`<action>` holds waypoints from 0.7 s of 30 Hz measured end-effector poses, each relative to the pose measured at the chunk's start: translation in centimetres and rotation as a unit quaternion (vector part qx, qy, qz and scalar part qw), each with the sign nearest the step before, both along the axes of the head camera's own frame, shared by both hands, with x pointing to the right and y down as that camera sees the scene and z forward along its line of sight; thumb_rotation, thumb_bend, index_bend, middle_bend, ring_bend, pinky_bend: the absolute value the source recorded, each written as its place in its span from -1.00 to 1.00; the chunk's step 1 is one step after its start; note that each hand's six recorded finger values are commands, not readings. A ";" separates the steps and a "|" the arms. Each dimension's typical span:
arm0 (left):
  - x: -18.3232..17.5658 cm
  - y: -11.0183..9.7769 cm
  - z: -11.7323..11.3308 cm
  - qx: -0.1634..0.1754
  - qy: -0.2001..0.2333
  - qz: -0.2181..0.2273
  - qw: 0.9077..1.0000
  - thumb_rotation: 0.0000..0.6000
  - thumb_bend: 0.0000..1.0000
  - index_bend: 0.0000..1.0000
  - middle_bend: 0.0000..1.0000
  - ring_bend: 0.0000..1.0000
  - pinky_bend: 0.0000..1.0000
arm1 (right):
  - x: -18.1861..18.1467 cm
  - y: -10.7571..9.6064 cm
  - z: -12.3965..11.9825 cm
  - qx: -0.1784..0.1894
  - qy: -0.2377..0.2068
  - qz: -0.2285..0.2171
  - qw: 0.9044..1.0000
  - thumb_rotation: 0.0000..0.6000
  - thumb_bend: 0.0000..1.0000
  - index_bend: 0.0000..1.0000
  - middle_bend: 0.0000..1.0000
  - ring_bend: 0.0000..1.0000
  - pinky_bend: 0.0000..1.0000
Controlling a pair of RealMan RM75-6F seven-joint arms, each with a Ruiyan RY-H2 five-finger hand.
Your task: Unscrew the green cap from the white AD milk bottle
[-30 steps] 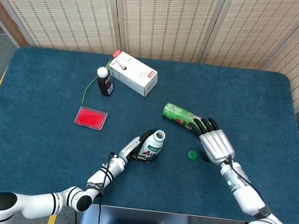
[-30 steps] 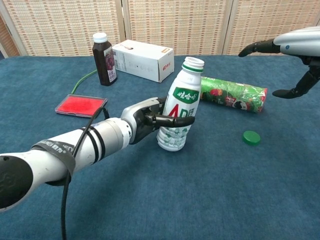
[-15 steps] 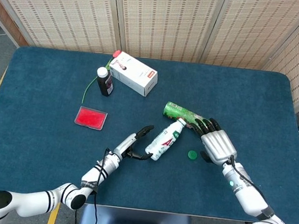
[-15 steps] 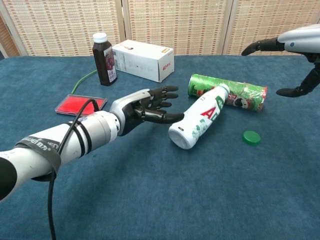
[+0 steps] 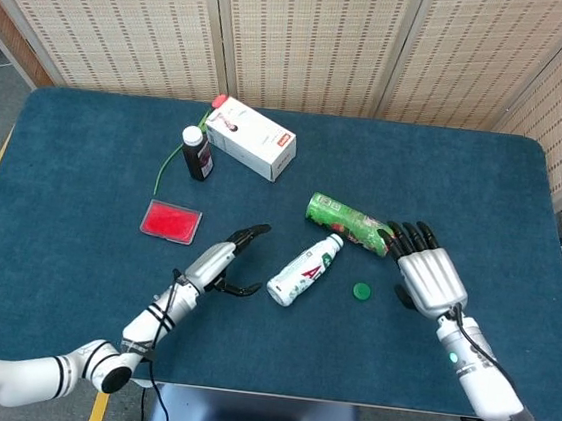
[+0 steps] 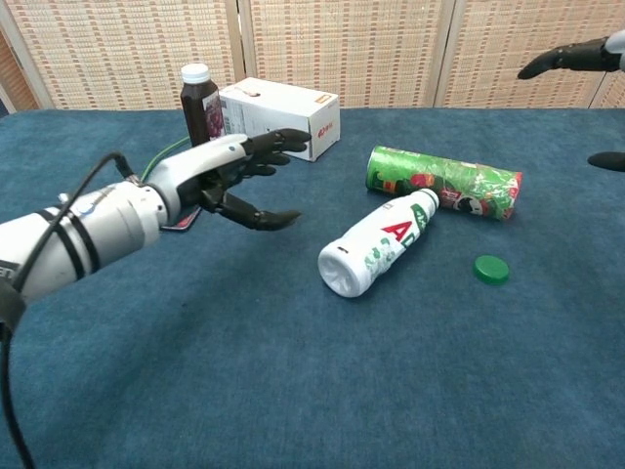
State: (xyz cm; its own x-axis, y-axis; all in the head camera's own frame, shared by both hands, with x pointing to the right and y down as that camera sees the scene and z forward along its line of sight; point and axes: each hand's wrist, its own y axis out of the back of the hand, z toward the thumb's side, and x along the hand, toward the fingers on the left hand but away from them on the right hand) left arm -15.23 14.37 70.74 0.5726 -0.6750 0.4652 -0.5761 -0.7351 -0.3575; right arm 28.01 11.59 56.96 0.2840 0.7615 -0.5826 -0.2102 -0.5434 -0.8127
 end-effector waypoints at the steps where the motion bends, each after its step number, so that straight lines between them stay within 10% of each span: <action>1: -0.8 0.0 -0.4 0.015 -0.015 0.011 1.000 1.00 -0.34 -1.00 -1.00 -1.00 -1.00 | 0.3 0.3 -0.2 0.005 -0.003 0.003 1.000 1.00 -0.45 -1.00 -1.00 -1.00 -1.00; 6: -7.5 2.0 -2.8 0.081 -0.108 0.064 0.989 1.00 -0.26 -1.00 -1.00 -1.00 -1.00 | 2.8 3.5 -1.4 0.032 -0.022 0.030 0.999 1.00 -0.45 -1.00 -1.00 -1.00 -1.00; 13: -15.8 8.4 -5.9 0.120 -0.166 0.030 0.978 1.00 -0.20 -1.00 -1.00 -1.00 -1.00 | 8.0 9.3 -1.5 0.077 -0.029 0.084 0.993 1.00 -0.45 -1.00 -1.00 -1.00 -1.00; 21: -22.6 12.7 -9.9 0.225 -0.286 0.019 0.931 1.00 -0.21 -1.00 -1.00 -1.00 -1.00 | 10.1 12.6 -1.0 0.084 -0.054 0.099 0.990 1.00 -0.45 -1.00 -1.00 -1.00 -1.00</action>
